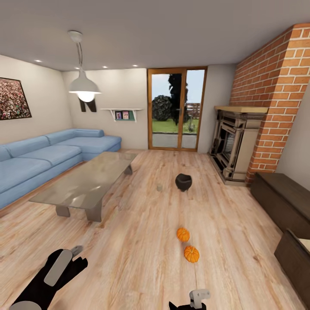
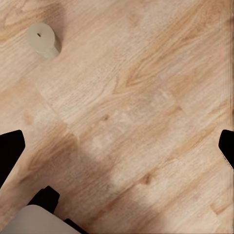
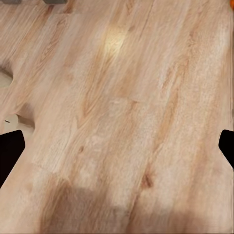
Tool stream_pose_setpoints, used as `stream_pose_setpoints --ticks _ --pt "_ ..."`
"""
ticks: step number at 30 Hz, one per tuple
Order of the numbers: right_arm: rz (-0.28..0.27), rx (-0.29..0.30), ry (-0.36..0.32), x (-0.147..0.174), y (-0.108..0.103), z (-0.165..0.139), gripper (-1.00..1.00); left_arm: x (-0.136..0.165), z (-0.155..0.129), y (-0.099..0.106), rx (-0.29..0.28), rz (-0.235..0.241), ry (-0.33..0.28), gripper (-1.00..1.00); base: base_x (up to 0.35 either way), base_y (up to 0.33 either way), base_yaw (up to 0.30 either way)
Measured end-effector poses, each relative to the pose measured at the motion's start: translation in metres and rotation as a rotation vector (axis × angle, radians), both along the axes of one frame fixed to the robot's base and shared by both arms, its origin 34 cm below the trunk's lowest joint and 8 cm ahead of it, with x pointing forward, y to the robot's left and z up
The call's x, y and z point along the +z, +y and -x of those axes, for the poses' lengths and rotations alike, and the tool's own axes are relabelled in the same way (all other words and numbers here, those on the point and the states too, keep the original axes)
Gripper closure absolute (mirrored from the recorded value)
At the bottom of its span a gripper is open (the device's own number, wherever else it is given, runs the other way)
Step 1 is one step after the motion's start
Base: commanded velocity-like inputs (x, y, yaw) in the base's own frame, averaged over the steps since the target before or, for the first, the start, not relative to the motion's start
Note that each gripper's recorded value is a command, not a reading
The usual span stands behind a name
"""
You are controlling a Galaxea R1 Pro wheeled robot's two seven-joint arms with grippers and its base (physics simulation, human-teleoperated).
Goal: Place each of the two pumpkins and all three candles from the living room inside a cabinet in the living room (use any cabinet), then make sure every cabinet is closed, and position the cauldron so it is next to a table in the living room.
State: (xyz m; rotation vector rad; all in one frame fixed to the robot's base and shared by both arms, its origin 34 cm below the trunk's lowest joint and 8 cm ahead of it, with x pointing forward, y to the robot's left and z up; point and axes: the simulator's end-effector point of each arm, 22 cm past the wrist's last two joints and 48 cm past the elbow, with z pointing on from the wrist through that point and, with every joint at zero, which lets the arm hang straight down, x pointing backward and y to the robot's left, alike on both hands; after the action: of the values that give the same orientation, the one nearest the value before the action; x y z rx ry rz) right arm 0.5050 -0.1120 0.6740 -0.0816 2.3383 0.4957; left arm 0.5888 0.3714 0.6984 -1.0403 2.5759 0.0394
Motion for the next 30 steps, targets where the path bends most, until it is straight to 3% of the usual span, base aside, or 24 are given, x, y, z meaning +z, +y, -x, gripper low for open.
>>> stream_pose_setpoints --ticks 9,30 --pt "-0.001 0.0 -0.005 0.0011 0.0002 -0.0007 -1.0 0.001 -0.0002 -0.0001 -0.001 0.0 -0.002 -1.0 0.202 -0.16 -0.123" --pt "-0.012 0.001 -0.019 0.0076 0.0022 -0.0043 -1.0 0.0026 -0.0006 -0.0001 0.0 0.0 -0.005 -1.0 0.142 0.02 -0.035"
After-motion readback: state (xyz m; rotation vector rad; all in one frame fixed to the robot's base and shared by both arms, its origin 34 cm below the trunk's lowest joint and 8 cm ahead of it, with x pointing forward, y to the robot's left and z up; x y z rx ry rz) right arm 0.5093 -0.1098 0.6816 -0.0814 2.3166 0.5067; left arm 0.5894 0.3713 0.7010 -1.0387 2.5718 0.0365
